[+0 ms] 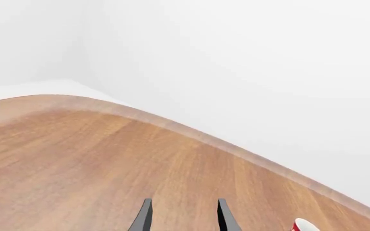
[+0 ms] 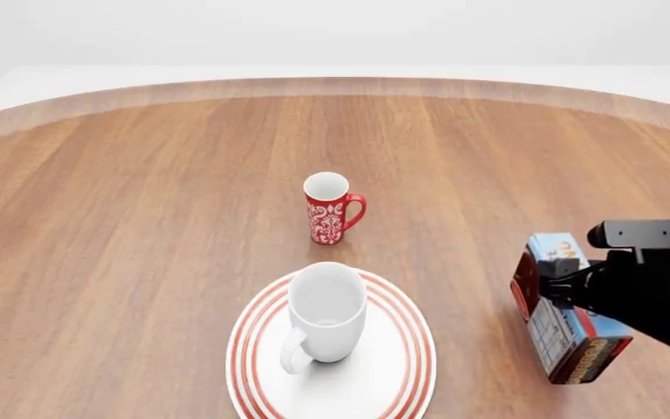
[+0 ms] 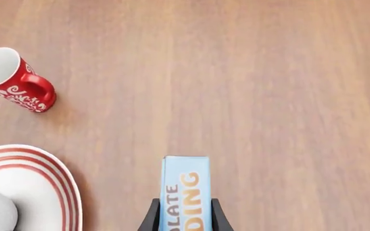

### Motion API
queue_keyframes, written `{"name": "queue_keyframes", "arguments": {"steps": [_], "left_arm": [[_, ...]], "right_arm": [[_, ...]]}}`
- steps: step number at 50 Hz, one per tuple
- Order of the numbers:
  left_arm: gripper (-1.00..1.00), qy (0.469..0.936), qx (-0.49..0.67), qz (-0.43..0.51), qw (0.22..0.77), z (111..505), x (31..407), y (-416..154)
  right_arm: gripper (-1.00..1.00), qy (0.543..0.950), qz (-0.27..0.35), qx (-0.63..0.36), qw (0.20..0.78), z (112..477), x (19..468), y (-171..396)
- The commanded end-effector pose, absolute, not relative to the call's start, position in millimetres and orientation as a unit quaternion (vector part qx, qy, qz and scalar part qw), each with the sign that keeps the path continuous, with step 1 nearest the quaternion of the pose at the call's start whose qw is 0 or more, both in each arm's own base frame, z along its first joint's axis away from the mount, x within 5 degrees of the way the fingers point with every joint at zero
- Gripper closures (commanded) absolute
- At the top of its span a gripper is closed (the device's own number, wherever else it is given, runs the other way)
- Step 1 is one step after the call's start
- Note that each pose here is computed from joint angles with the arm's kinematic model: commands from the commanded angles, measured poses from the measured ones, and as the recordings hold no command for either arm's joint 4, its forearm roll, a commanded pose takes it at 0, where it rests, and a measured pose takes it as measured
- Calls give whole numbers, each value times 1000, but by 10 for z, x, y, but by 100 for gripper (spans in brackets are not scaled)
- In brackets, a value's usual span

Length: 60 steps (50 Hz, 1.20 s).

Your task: Pick up the white mug and put it on the plate, and put the chocolate pudding to the right of the plate.

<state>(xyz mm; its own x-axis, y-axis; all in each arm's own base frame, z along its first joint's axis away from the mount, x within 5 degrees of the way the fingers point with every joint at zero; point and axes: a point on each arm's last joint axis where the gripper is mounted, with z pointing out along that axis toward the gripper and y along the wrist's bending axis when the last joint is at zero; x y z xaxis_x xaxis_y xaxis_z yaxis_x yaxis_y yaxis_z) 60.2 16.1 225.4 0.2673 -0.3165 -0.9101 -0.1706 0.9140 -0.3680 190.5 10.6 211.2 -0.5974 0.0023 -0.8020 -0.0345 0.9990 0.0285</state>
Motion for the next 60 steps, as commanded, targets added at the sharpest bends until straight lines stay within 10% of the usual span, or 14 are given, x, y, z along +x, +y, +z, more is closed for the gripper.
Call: {"name": "queue_keyframes", "arguments": {"steps": [1, 24, 25, 60], "left_arm": [[-100, 604, -202, -47, 770, 2254, 601, 160], [-100, 603, -202, -47, 770, 2254, 601, 161], [-100, 603, -202, -47, 770, 2254, 601, 161], [-100, 603, -202, -47, 770, 2254, 601, 161]], "right_arm": [[100, 896, 23, 1, 443, 2035, 1914, 96], [100, 899, 19, 5, 437, 1970, 1934, 74], [-100, 899, 19, 5, 437, 1972, 1934, 73], [-100, 877, 26, 27, 480, 2507, 1925, 45]]}}
